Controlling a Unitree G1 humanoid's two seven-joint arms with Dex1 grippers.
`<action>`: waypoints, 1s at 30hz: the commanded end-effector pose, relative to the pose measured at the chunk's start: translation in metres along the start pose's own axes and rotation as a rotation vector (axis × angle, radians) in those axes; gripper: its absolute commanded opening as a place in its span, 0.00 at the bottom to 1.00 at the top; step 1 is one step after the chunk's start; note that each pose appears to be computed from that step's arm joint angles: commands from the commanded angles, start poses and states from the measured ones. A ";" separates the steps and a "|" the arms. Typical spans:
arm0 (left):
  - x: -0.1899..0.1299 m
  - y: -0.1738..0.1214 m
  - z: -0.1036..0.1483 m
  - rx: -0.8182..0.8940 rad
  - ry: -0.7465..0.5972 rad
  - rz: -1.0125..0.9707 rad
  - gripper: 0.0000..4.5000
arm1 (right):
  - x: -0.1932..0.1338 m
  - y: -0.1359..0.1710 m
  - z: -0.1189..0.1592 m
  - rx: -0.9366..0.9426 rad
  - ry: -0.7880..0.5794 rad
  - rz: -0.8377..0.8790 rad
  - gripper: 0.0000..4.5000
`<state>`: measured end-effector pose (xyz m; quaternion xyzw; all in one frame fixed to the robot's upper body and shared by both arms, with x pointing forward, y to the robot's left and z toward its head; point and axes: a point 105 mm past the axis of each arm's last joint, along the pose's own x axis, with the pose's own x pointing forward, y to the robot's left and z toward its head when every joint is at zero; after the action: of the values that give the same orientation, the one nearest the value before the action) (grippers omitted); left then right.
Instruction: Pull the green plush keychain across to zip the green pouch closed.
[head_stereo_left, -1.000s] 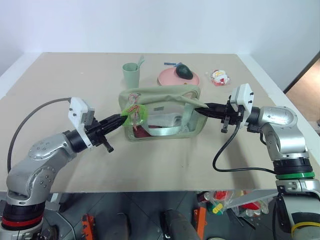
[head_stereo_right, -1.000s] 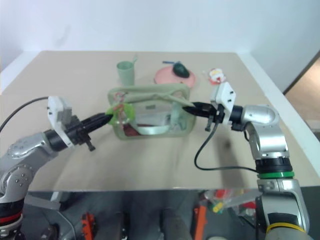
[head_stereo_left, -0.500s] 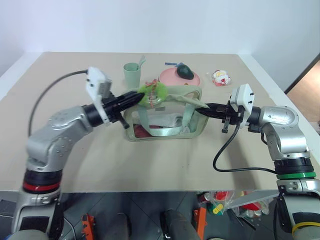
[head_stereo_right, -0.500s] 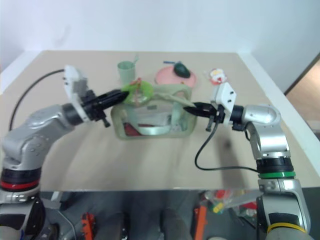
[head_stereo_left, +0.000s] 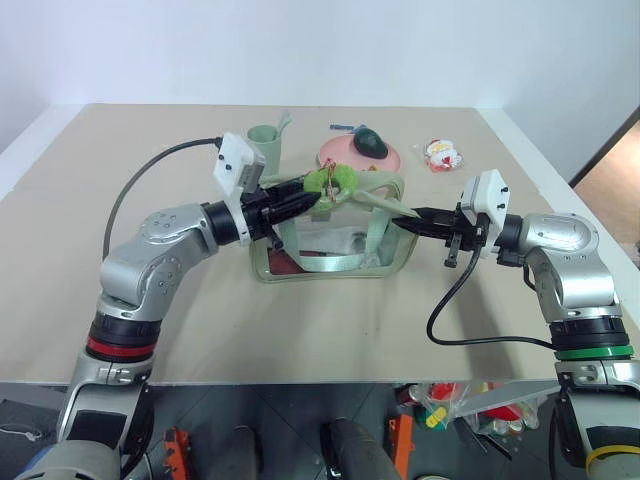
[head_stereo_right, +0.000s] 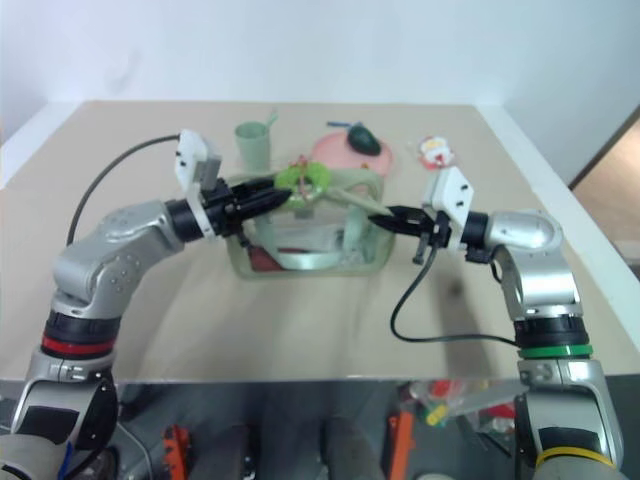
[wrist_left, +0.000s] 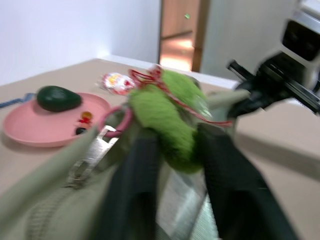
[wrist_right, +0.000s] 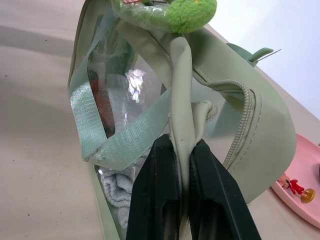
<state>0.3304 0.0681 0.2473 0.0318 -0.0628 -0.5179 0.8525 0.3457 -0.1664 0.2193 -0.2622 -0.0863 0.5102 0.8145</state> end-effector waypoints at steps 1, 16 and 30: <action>-0.009 -0.008 0.018 0.061 -0.014 -0.030 0.66 | -0.006 -0.004 0.010 -0.052 -0.012 -0.020 0.00; -0.081 -0.006 -0.001 0.235 0.189 0.116 0.99 | -0.005 -0.004 0.008 -0.052 -0.012 -0.015 0.00; -0.069 0.012 -0.021 0.086 -0.008 0.259 0.52 | -0.007 -0.004 0.012 -0.043 -0.015 -0.009 0.00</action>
<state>0.3142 0.1377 0.2119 0.0532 -0.0634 -0.3940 0.9154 0.3452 -0.1681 0.2177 -0.2662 -0.0860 0.5086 0.8143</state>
